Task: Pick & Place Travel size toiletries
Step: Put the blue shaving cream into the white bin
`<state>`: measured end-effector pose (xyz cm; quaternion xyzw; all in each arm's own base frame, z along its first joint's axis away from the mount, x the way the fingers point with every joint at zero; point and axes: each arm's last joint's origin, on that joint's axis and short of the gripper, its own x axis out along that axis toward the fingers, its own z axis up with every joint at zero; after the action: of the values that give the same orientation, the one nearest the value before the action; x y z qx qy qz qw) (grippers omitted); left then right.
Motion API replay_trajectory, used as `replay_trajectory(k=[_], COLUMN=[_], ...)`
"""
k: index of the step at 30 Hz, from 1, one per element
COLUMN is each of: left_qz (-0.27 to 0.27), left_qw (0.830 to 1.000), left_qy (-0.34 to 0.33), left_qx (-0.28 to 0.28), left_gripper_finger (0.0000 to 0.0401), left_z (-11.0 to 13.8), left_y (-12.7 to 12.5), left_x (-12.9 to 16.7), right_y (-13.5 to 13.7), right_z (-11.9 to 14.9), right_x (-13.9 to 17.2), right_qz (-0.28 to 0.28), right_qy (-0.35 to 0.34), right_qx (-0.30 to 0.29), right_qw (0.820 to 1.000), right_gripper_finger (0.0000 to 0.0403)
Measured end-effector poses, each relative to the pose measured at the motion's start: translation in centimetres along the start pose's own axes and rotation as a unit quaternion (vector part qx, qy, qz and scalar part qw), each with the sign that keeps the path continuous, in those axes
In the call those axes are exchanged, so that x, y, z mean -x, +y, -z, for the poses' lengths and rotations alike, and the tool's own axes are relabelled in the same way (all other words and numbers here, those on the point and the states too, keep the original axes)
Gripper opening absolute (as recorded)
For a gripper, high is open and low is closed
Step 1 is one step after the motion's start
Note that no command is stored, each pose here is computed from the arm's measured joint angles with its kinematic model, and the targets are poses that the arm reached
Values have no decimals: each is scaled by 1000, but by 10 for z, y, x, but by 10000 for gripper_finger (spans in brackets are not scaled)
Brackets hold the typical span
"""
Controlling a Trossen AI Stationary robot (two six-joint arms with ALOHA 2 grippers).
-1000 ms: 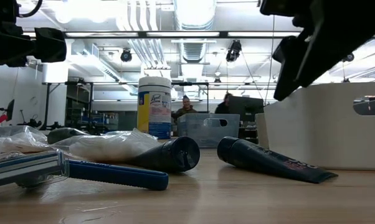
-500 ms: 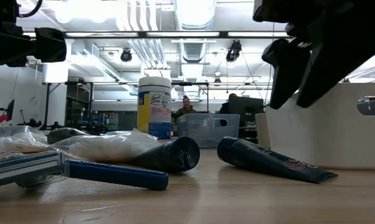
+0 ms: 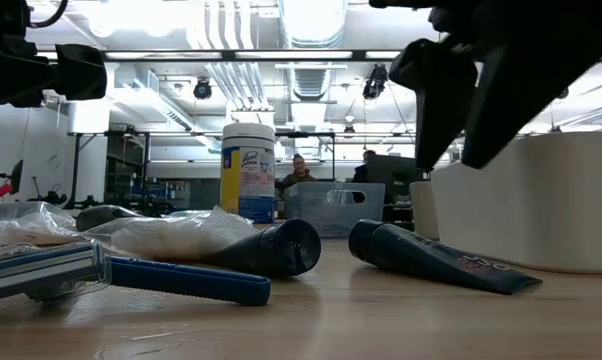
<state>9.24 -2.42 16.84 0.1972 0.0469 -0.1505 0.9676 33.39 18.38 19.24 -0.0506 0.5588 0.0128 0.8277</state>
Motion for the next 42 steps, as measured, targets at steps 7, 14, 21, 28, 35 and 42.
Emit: replay_trajectory(k=[7,14,21,28,35,42], left_qz=[0,0,0,0,0,0], left_qw=[1000,1000,1000,1000,1000,1000], left_qy=[0,0,0,0,0,0], left_qx=[0,0,0,0,0,0], left_gripper_finger=[243,243,243,243,243,243], left_z=[0,0,0,0,0,0], left_y=[0,0,0,0,0,0], left_x=[0,0,0,0,0,0], right_y=[4,-13,-15,-23,-23,-23], right_z=[-6,-7,-5,6,8,10], right_x=[-27,-40,-30,-51,-56,-57], right_qz=[-32,-24,-22,12,5,5], right_qy=[-1,29,26,32,21,23], right_qx=[-12,-54,-100,-135,-152,-137], right_qw=[999,998,994,990,988,990], right_gripper_finger=[258,313,358,361,334,266])
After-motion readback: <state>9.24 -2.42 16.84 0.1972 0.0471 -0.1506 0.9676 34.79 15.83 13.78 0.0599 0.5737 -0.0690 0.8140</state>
